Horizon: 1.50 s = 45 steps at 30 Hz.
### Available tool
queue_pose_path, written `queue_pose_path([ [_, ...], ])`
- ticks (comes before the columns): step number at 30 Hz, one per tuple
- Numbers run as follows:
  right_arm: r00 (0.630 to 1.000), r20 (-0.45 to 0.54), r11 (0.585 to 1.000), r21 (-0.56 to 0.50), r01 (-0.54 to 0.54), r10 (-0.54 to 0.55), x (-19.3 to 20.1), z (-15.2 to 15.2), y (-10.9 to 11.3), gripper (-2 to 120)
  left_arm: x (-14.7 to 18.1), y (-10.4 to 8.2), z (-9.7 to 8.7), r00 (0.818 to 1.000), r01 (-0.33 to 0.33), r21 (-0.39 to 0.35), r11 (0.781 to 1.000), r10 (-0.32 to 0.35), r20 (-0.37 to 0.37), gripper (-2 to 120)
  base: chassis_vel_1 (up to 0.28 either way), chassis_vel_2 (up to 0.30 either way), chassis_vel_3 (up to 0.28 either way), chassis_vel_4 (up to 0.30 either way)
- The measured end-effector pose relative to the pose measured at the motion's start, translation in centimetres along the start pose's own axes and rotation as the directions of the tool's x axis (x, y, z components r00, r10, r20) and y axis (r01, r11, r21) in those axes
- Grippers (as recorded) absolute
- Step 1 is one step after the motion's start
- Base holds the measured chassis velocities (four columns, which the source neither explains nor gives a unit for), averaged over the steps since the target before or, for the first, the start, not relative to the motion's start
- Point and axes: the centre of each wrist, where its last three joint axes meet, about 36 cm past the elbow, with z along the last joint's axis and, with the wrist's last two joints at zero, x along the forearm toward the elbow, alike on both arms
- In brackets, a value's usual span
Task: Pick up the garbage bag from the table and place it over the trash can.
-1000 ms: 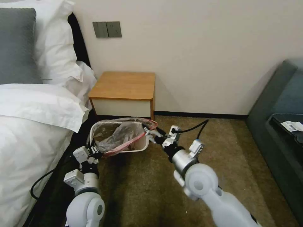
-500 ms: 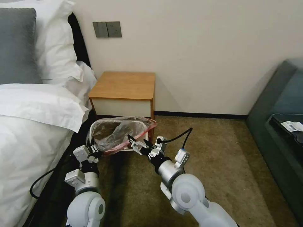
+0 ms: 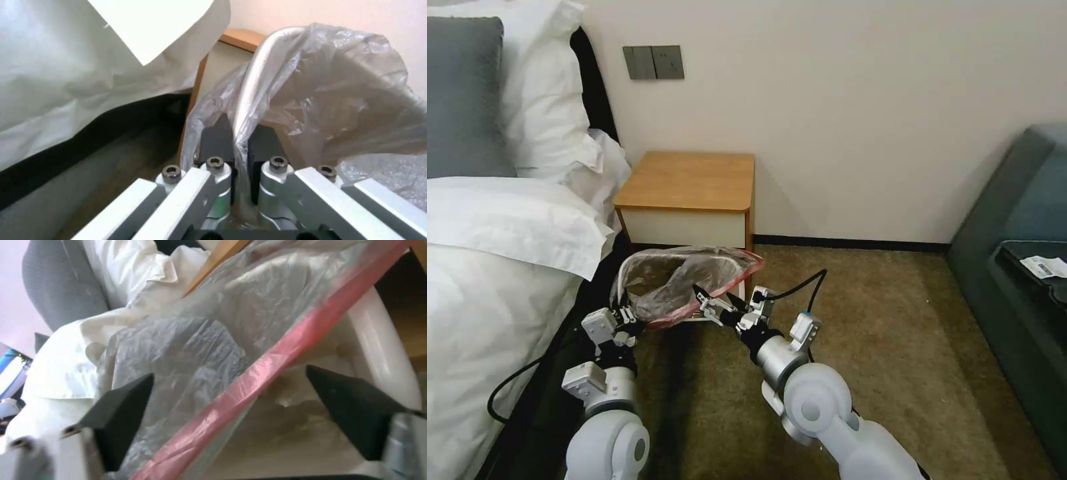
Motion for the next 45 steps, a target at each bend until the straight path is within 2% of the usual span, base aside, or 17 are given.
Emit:
queue_pose_path([
  [1,1.0,0.0,1.0,0.0,0.0,0.0,0.0,0.0,0.0,86,0.0,0.0,0.0,1.0,0.0,0.0,1.0,0.0,0.0,3,0.0,0.0,0.0,0.0],
  [4,1.0,0.005,1.0,0.005,0.006,-0.006,0.1,0.1,0.0,72,0.0,-0.1,0.0,1.0,0.0,0.003,1.0,0.0,0.002,3,0.0,0.0,0.0,0.0],
  [5,1.0,0.005,1.0,0.005,0.006,-0.006,0.1,0.1,0.0,72,0.0,-0.1,0.0,1.0,0.0,0.003,1.0,0.0,0.002,3,0.0,0.0,0.0,0.0],
  [8,1.0,0.011,1.0,0.011,0.007,-0.007,0.2,0.0,0.0,56,-0.1,-0.2,0.0,1.0,-0.002,0.006,1.0,0.002,0.003,3,0.0,0.0,0.0,0.0],
  [9,1.0,0.011,1.0,0.011,0.007,-0.007,0.2,0.0,0.0,56,-0.1,-0.2,0.0,1.0,-0.002,0.006,1.0,0.002,0.003,3,0.0,0.0,0.0,0.0],
  [12,1.0,0.019,1.0,0.017,0.004,-0.004,0.3,-0.1,-0.2,43,-0.1,-0.3,0.0,1.0,-0.003,0.009,1.0,0.003,0.001,3,0.0,0.0,0.0,0.0],
  [13,1.0,0.019,1.0,0.017,0.004,-0.004,0.3,-0.1,-0.2,43,-0.1,-0.3,0.0,1.0,-0.003,0.009,1.0,0.003,0.001,3,0.0,0.0,0.0,0.0],
  [17,1.0,0.023,1.0,0.023,0.004,-0.004,0.2,-0.1,-0.4,25,0.0,-0.3,-0.1,1.0,-0.002,0.011,1.0,0.002,0.001,3,0.0,0.0,0.0,0.0],
  [19,1.0,0.024,1.0,0.024,0.004,-0.005,0.2,-0.1,-0.4,22,0.0,-0.3,-0.1,1.0,-0.002,0.012,1.0,0.002,0.001,3,0.0,0.0,0.0,0.0],
  [21,1.0,0.027,1.0,0.027,0.004,-0.005,0.1,0.0,-0.4,9,0.0,-0.3,-0.1,1.0,-0.001,0.013,1.0,0.001,0.001,3,0.0,0.0,0.0,0.0],
  [22,1.0,0.027,1.0,0.027,0.004,-0.005,0.1,0.0,-0.4,9,0.0,-0.3,-0.1,1.0,-0.001,0.013,1.0,0.001,0.001,3,0.0,0.0,0.0,0.0],
  [24,1.0,0.029,1.0,0.03,0.005,-0.006,0.1,0.0,-0.5,1,0.0,-0.3,-0.1,1.0,0.002,0.014,1.0,-0.002,0.001,3,0.0,0.0,0.0,0.0],
  [45,0.999,0.048,0.998,0.06,-0.003,0.0,3.1,0.7,-0.8,0,-0.9,0.0,-0.7,0.999,0.043,0.06,0.997,-0.044,0.017,3,0.0,0.0,0.0,0.0],
])
